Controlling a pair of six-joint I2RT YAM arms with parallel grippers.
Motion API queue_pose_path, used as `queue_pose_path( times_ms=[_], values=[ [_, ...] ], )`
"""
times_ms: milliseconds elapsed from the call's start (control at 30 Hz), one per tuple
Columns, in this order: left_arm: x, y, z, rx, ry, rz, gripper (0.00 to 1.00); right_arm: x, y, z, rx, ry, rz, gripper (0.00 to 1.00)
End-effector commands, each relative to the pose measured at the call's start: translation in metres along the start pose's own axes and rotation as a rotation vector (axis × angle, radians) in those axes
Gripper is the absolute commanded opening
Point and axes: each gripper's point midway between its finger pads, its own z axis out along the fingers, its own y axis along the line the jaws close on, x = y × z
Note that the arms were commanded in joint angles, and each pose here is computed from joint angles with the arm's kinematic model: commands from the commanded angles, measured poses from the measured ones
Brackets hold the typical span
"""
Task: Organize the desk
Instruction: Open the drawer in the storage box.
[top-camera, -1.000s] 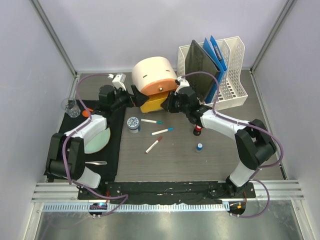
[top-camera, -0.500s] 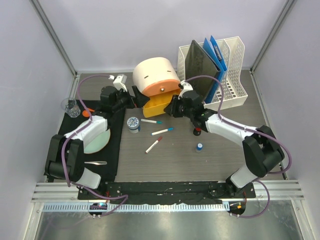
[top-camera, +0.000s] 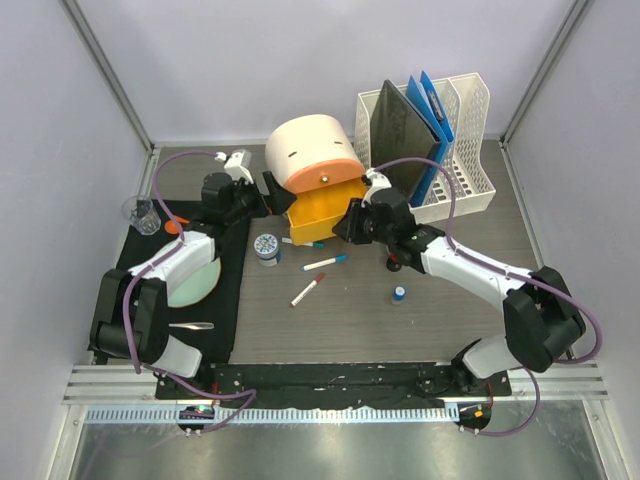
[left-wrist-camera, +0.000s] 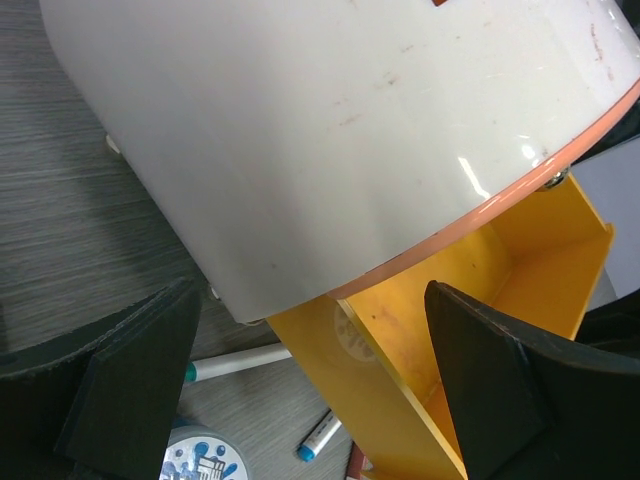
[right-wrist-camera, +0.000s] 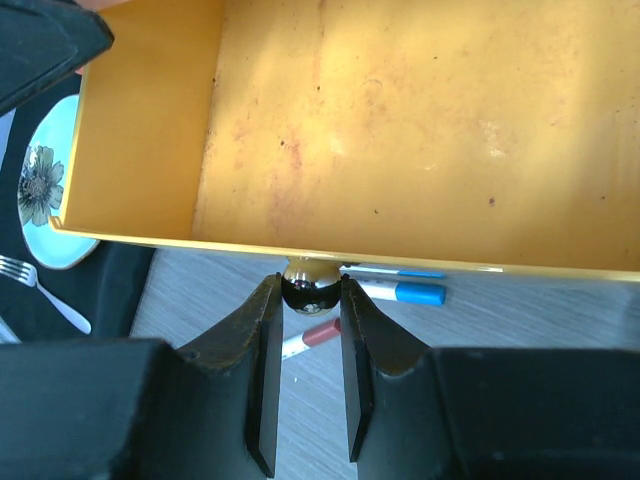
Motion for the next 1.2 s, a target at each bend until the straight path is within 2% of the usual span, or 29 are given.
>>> queue_pose_path(
  times_ms=[0,1167],
  values=[
    [-0.023,-0.003,-0.005,-0.03,-0.071,0.026,1.0,-0.013,0.008,-0.019,-0.012,-0.053,0.004,0.11],
    [-0.04,0.002,-0.006,-0.09,-0.122,0.02,1.0,0.012,0.018,-0.043,-0.046,0.012,0.011,0.12]
  ],
)
